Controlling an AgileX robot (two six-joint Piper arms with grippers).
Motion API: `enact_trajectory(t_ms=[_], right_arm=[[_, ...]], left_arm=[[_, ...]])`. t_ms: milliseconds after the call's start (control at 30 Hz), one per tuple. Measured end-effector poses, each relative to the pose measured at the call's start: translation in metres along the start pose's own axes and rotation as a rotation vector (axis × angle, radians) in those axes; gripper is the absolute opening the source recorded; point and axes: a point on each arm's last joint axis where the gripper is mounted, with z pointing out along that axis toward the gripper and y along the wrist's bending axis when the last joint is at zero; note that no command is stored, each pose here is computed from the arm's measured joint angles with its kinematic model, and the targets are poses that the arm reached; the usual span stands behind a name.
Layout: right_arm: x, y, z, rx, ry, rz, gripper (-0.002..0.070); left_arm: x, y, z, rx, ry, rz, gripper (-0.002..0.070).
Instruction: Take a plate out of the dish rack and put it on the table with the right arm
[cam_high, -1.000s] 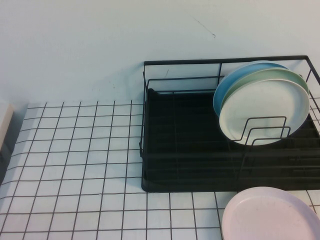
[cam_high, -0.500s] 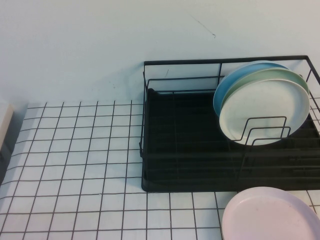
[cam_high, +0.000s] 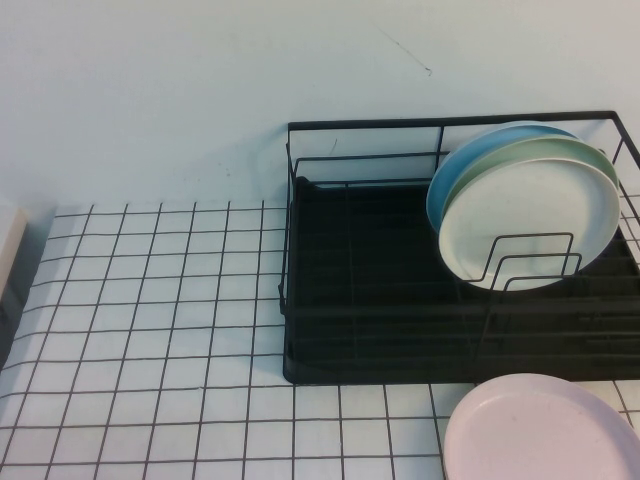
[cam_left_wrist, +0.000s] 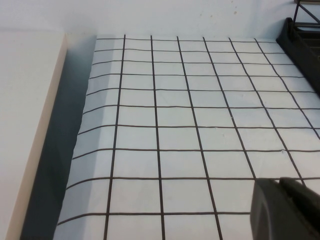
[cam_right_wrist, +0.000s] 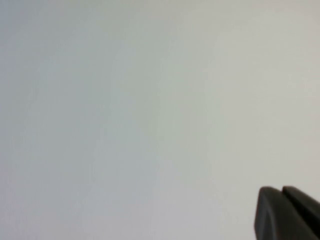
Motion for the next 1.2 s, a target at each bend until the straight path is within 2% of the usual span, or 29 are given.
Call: enact_trajectory(t_ms=[100, 200, 300, 433, 633, 733, 867, 967, 1033, 1133, 1200], right_arm=[[-0.005, -0.002, 0.0, 0.021, -0.057, -0.002, -0.0003], [0.001, -0.003, 0.0, 0.029, 0.007, -0.002, -0.0003], [0.011, -0.003, 0.002, 0.018, 0.203, 0.023, -0.0003], [-0.003, -0.008, 0.01, 0.021, 0.454, 0.061, -0.0003], [-0.022, -0.014, 0.024, -0.049, 0.779, -0.067, -0.0003], [-0.022, -0.011, 0.04, -0.184, 0.956, -0.137, -0.0003], [-0.008, 0.002, 0.064, -0.489, 1.126, -0.218, -0.0003], [0.007, 0.012, 0.084, -0.727, 1.157, -0.283, -0.0003], [0.017, 0.017, 0.1, -0.837, 1.155, -0.298, -0.0003], [0.031, 0.022, 0.124, -0.94, 1.135, -0.308, 0.001], [0.04, 0.024, 0.14, -0.986, 1.111, -0.316, 0.0051]], left_arm=[[0.0, 0.0, 0.0, 0.0, 0.0, 0.0, -0.0003], [0.0, 0.0, 0.0, 0.0, 0.0, 0.0, -0.0003], [0.0, 0.0, 0.0, 0.0, 0.0, 0.0, -0.0003], [0.0, 0.0, 0.0, 0.0, 0.0, 0.0, -0.0003], [0.0, 0.0, 0.0, 0.0, 0.0, 0.0, -0.0003], [0.0, 0.0, 0.0, 0.0, 0.0, -0.004, -0.0003], [0.0, 0.0, 0.0, 0.0, 0.0, -0.004, -0.0003], [0.0, 0.0, 0.0, 0.0, 0.0, -0.004, -0.0003], [0.0, 0.0, 0.0, 0.0, 0.0, -0.004, -0.0003], [0.0, 0.0, 0.0, 0.0, 0.0, -0.004, -0.0003], [0.0, 0.0, 0.0, 0.0, 0.0, -0.004, -0.0003]])
